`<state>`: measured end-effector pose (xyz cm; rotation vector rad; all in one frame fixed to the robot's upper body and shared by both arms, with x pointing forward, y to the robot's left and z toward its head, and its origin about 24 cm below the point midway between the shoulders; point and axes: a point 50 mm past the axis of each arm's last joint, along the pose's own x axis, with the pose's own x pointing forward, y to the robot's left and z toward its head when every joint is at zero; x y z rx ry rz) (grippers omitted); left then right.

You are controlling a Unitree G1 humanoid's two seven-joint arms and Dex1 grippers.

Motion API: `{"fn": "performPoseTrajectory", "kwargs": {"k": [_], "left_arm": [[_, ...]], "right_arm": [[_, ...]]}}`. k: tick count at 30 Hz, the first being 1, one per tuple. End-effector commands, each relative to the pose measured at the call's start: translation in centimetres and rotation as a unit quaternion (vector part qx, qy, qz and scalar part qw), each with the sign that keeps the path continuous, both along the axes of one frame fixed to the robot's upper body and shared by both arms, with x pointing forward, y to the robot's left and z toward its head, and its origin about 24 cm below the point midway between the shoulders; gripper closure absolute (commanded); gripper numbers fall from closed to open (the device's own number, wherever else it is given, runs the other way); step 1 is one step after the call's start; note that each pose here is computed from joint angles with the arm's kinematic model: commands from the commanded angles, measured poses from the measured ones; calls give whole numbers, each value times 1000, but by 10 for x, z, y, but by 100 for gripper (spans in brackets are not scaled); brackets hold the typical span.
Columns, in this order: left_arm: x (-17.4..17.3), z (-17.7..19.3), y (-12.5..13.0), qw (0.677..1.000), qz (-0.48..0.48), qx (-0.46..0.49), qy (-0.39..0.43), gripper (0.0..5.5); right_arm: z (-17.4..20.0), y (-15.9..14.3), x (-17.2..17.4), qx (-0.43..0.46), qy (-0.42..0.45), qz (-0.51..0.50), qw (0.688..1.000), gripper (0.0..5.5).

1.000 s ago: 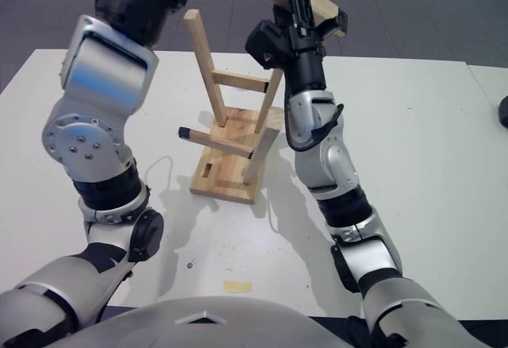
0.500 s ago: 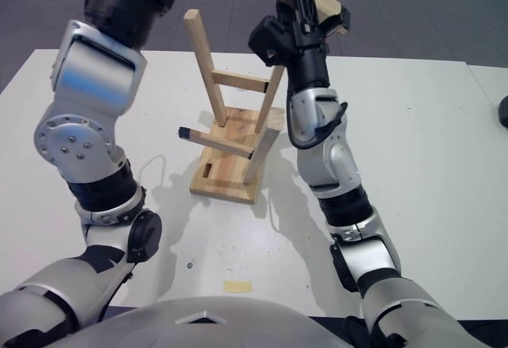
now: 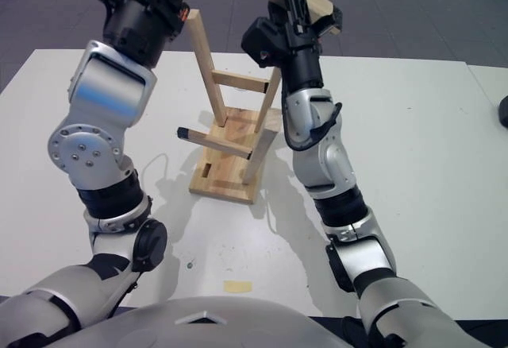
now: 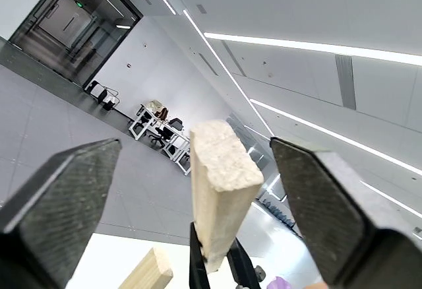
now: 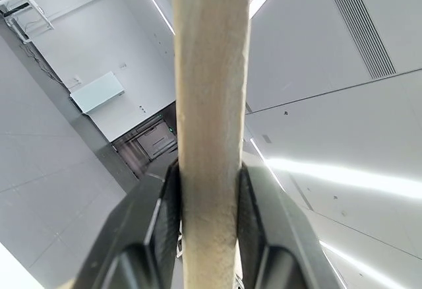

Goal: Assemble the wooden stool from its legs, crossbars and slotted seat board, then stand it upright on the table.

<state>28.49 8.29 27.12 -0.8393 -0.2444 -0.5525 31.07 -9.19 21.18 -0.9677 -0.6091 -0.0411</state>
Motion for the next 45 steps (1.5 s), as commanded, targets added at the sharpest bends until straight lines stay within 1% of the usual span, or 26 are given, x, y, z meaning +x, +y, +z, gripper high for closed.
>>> {"fn": "performPoseTrajectory", "kwargs": {"k": [1, 2, 5, 7, 23, 25, 26, 27, 29, 30, 31, 33, 38, 40, 41, 45], "left_arm": [[0, 0, 0, 1000, 2, 1, 3, 54], [0, -1, 0, 1000, 3, -1, 6, 72], [1, -1, 1, 1000, 4, -1, 8, 97], [1, -1, 2, 1000, 5, 0, 7, 142], [-1, 2, 0, 1000, 1, -1, -5, 398], [-2, 5, -1, 1000, -2, -14, -9, 412], [-2, 6, -1, 1000, -5, -21, -11, 412], [-2, 7, -2, 999, -7, -29, -12, 413], [-2, 9, -1, 999, -5, -38, -16, 442], [-2, 10, 0, 999, -4, -42, -18, 449], [-1, 12, 1, 999, -1, -42, -22, 449], [-1, 14, 3, 999, 2, -43, -26, 449], [0, 17, 9, 999, 26, -31, -35, 449], [1, 20, 19, 997, 60, -25, -49, 449], [1, 23, 26, 994, 86, -17, -63, 449], [-5, 42, 56, 977, 173, 4, -121, 449]], "right_arm": [[7, 8, -3, 0, -14, 15, 1000, 449], [7, 9, -4, 1, -13, 16, 1000, 449], [6, 11, -5, 1, -13, 19, 1000, 449], [6, 11, -5, 1, -13, 20, 1000, 449], [6, 8, -3, -13, -16, 21, 1000, 449], [5, 8, -4, -20, -18, 28, 999, 449], [4, 8, -5, -22, -19, 29, 999, 412], [3, 7, -5, -22, -19, 30, 999, 408], [1, 4, -6, -23, -20, 29, 999, 371], [1, 2, -7, -22, -20, 29, 999, 357], [0, 0, -7, -23, -20, 28, 999, 348], [-1, -3, -7, -22, -19, 27, 999, 307], [-3, -12, -7, -15, -13, 20, 1000, 231], [-1, -15, -8, -11, -17, 27, 999, 195], [0, -16, -10, -6, -21, 39, 999, 190], [11, -26, -32, 55, -34, 147, 987, 125]]}}
